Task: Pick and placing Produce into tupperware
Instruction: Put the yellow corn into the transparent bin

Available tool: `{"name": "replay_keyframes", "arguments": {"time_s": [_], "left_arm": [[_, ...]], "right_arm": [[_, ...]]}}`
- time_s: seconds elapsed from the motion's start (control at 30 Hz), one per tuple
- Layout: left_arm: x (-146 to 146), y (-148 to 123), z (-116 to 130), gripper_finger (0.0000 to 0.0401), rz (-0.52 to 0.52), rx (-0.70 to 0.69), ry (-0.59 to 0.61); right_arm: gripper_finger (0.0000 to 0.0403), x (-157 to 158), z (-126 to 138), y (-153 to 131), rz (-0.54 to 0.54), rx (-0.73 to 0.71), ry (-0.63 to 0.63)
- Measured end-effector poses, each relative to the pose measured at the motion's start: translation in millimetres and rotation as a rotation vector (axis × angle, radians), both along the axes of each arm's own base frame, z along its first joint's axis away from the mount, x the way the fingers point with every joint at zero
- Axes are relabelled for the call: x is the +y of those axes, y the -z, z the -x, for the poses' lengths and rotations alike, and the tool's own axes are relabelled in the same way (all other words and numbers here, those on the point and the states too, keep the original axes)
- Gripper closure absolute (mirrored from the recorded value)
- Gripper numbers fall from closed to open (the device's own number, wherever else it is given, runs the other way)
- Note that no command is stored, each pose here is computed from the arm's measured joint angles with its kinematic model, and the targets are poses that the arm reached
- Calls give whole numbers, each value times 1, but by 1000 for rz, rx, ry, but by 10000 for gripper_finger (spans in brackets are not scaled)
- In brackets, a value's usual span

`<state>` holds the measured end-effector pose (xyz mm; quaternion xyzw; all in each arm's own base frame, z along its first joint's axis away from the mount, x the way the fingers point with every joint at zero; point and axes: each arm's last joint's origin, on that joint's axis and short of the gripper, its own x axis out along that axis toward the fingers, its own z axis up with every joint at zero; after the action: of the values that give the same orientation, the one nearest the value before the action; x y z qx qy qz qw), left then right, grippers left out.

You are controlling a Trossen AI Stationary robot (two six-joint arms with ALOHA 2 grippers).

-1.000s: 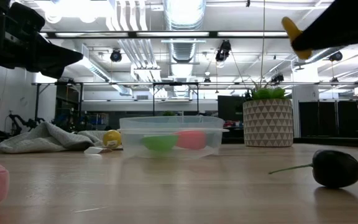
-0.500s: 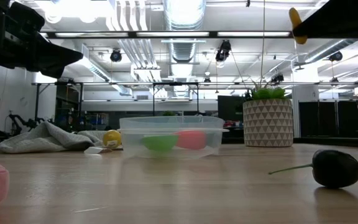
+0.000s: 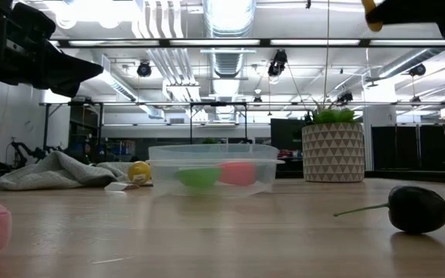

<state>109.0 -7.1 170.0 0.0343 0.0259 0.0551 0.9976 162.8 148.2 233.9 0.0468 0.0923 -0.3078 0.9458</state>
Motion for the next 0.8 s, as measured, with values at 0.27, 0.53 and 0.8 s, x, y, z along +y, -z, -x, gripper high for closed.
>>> {"name": "replay_keyframes", "arguments": {"time_s": [0.27,0.53,0.8], "left_arm": [[0,0,0,401,0,1,0],[0,0,0,401,0,-1,0],[0,0,0,401,0,0,0]], "right_arm": [[394,-2,-9,-39,-170,98,-214],[394,-11,-36,-71,-135,233,-426],[394,-42,-58,-80,-197,314,-496]]}}
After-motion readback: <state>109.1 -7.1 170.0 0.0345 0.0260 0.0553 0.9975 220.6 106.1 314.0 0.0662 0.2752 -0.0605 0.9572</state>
